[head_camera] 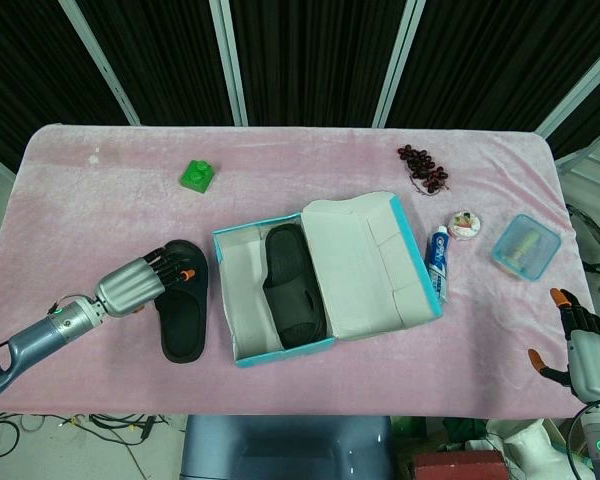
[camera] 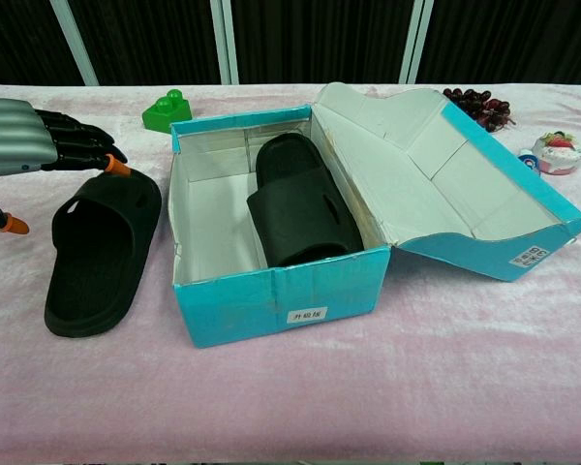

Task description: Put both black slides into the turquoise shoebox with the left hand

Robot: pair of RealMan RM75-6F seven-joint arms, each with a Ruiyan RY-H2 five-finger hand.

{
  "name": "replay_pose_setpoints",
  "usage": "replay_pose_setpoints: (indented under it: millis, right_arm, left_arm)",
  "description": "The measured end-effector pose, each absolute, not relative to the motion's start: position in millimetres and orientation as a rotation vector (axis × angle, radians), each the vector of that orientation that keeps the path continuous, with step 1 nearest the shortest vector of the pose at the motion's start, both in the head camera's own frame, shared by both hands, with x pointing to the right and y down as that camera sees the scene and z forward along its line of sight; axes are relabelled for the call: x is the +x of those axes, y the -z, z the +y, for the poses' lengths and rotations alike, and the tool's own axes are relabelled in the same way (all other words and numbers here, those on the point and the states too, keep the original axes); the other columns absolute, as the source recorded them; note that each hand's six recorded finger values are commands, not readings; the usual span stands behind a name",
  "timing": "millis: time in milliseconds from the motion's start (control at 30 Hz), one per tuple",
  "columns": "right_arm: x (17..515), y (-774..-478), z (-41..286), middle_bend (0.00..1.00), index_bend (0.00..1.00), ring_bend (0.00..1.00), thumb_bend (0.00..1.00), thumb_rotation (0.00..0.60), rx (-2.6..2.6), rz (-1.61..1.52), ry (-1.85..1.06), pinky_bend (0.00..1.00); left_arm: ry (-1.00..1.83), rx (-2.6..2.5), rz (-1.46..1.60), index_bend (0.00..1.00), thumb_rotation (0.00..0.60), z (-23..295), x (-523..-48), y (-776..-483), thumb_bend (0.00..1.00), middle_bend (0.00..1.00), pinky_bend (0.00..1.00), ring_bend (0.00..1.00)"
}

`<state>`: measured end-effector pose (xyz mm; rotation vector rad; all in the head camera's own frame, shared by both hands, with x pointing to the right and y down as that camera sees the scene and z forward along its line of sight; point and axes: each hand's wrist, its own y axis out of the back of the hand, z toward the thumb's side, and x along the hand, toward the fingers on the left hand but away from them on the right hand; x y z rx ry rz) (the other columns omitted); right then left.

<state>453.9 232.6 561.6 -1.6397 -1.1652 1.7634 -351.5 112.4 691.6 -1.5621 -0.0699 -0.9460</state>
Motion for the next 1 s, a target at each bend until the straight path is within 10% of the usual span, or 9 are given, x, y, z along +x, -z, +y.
replay_pose_setpoints:
  millis: [1000]
  right_arm:
    - [454, -562, 234, 0.05, 0.0, 0.13, 0.21, 0.6, -1.649, -1.157, -1.779, 0.15]
  left_arm:
    - [0.928, -1.588, -0.126, 0.09, 0.6, 121, -323, -736, 0.02, 0.17, 0.17, 0.05]
